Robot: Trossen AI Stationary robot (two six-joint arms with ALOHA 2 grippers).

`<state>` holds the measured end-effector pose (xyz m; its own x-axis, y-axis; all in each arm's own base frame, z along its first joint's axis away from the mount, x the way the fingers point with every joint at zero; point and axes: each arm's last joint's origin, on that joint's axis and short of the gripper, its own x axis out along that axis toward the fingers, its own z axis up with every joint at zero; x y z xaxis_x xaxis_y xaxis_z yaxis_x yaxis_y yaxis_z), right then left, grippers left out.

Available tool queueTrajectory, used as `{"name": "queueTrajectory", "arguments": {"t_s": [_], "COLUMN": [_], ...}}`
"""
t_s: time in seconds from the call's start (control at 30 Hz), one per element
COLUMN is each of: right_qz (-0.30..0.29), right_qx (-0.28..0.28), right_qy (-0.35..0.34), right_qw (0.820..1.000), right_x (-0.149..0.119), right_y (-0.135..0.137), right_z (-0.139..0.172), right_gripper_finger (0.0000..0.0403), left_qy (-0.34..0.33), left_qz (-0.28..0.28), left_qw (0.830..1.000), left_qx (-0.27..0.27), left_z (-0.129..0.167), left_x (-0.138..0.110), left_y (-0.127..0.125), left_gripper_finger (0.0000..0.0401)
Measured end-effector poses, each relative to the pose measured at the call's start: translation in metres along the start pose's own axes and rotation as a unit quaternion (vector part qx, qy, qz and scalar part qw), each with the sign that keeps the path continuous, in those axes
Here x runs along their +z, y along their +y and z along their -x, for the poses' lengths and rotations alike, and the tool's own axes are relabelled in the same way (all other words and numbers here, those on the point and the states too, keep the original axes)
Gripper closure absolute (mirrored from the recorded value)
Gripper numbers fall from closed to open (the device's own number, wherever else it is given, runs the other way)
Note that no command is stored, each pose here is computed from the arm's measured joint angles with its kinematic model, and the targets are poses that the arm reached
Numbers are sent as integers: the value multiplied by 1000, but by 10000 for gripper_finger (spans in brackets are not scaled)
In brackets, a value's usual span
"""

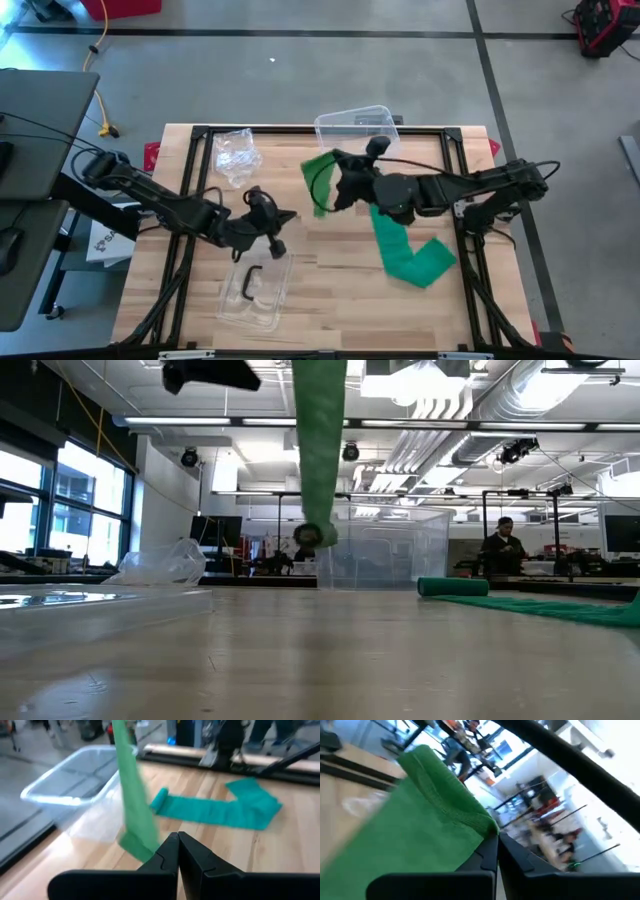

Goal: Roll bandage
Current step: Roll the green bandage

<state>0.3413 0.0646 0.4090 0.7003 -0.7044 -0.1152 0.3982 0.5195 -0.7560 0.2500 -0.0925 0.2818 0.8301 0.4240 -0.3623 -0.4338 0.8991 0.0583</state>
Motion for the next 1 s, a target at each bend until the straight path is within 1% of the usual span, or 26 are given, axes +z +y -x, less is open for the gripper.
{"name": "queueTrajectory", "arguments": {"t_s": [0.07, 0.1, 0.13, 0.2, 0.23, 0.27, 0.3, 0.33, 0.4, 0.5, 0.57, 0.63, 0.7, 0.77, 0.87, 1.0], "right_qz": [-33, -55, -88, -162, -191, -205, -204, -194, -169, -139, -142, -152, -170, -185, -193, -197], "right_qx": [45, 78, 115, 176, 203, 225, 241, 252, 281, 330, 358, 386, 410, 423, 430, 443], "right_qy": [3, 9, 23, 80, 116, 148, 180, 203, 228, 239, 241, 240, 228, 218, 213, 200], "right_qw": [998, 995, 989, 968, 953, 941, 932, 926, 917, 903, 891, 878, 867, 860, 856, 851], "right_x": [-5, -8, -13, -24, -30, -36, -44, -51, -64, -80, -89, -97, -99, -102, -103, -100], "right_y": [8, 14, 21, 37, 47, 58, 73, 89, 123, 164, 188, 206, 218, 226, 231, 235], "right_z": [4, 7, 11, 16, 18, 21, 23, 26, 36, 49, 57, 64, 74, 83, 92, 110], "right_gripper_finger": [403, 403, 403, 403, 403, 403, 403, 403, 403, 403, 403, 403, 403, 403, 403, 403], "left_qy": [18, 27, 37, 51, 56, 60, 61, 63, 58, 61, 57, 49, 44, 42, 43, 50], "left_qz": [-1, -1, 0, 6, 7, 7, 8, 7, 16, 28, 46, 63, 71, 71, 66, 87], "left_qw": [1000, 1000, 999, 999, 998, 998, 998, 998, 998, 998, 997, 996, 995, 995, 995, 991], "left_qx": [6, 9, 13, 19, 22, 24, 25, 25, 23, 0, -24, -38, -47, -51, -68, -88], "left_z": [4, 5, 5, 6, 5, 4, 2, 0, -5, -13, -20, -28, -38, -53, -78, -111], "left_x": [-4, -6, -8, -13, -16, -20, -23, -27, -34, -44, -49, -54, -56, -59, -65, -76], "left_y": [3, 5, 6, 8, 7, 7, 6, 6, 4, -1, -6, -9, -13, -14, -13, -7], "left_gripper_finger": [401, 401, 401, 401, 401, 401, 401, 401, 401, 401, 401, 401, 401, 401, 401, 401]}}
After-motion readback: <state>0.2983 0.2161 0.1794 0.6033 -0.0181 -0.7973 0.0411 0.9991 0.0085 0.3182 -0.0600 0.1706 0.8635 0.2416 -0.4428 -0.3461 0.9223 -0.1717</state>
